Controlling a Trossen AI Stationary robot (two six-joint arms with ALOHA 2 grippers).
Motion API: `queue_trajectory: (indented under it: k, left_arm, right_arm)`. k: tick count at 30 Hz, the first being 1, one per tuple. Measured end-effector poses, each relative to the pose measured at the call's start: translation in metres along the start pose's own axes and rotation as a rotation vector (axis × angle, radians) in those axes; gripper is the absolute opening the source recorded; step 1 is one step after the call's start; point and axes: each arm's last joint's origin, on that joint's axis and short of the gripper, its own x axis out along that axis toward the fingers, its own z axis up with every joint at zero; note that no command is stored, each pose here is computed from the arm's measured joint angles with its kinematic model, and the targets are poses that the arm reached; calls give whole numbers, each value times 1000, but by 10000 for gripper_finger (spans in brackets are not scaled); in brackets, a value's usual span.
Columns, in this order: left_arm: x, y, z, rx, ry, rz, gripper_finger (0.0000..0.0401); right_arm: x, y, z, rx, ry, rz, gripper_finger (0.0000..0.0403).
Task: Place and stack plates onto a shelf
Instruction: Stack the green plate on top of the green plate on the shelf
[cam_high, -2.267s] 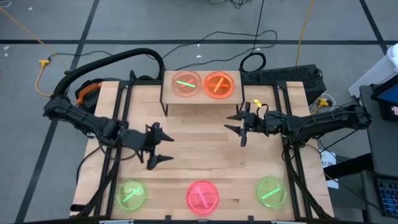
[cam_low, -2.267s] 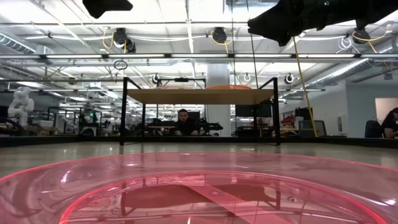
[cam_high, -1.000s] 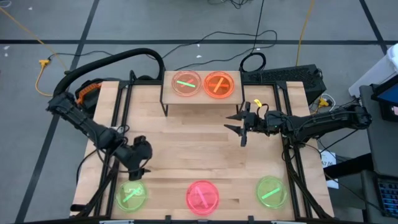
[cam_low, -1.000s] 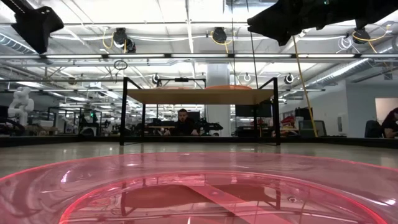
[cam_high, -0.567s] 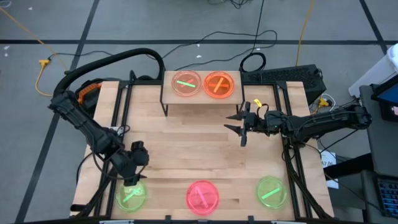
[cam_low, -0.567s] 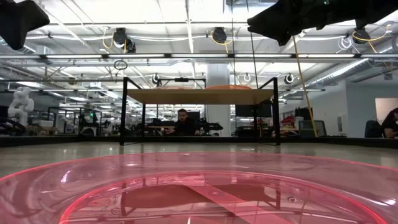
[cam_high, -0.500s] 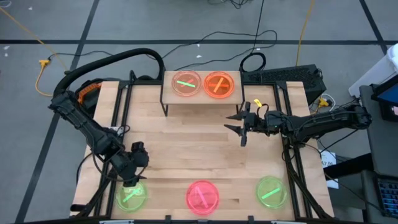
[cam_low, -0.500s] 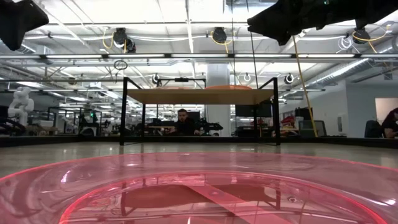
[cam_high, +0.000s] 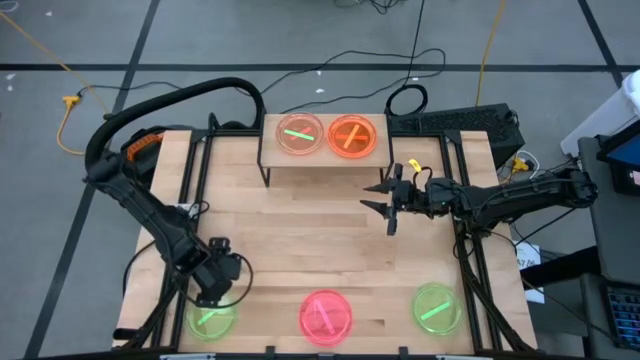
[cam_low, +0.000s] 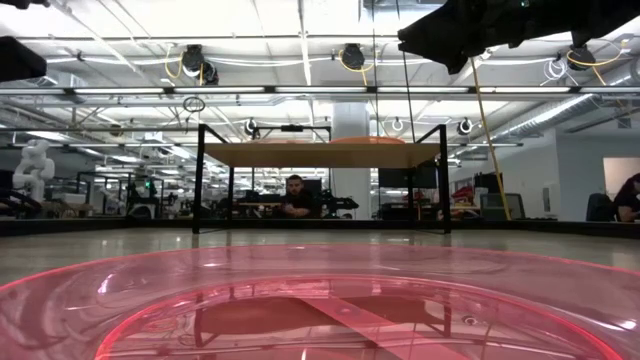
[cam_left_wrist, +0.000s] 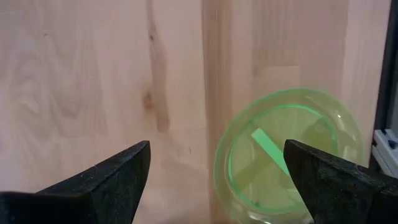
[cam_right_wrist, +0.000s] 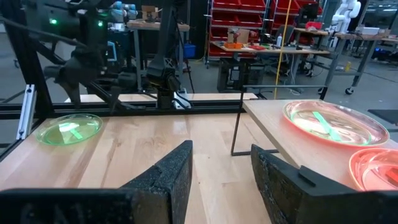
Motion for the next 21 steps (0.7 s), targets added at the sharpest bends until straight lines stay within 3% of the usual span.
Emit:
queue_trajectory:
  k: [8, 18, 21]
  left_arm:
    - [16, -6, 5, -11, 39, 18, 372]
    - [28, -18, 10, -24, 1, -91, 372]
    - [44, -16, 1, -48, 30, -130, 372]
  right_arm:
    - [0, 0, 0, 3, 0, 0, 148]
    - [0, 0, 0, -4, 0, 1, 148]
    - [0, 0, 0, -2, 1, 1, 148]
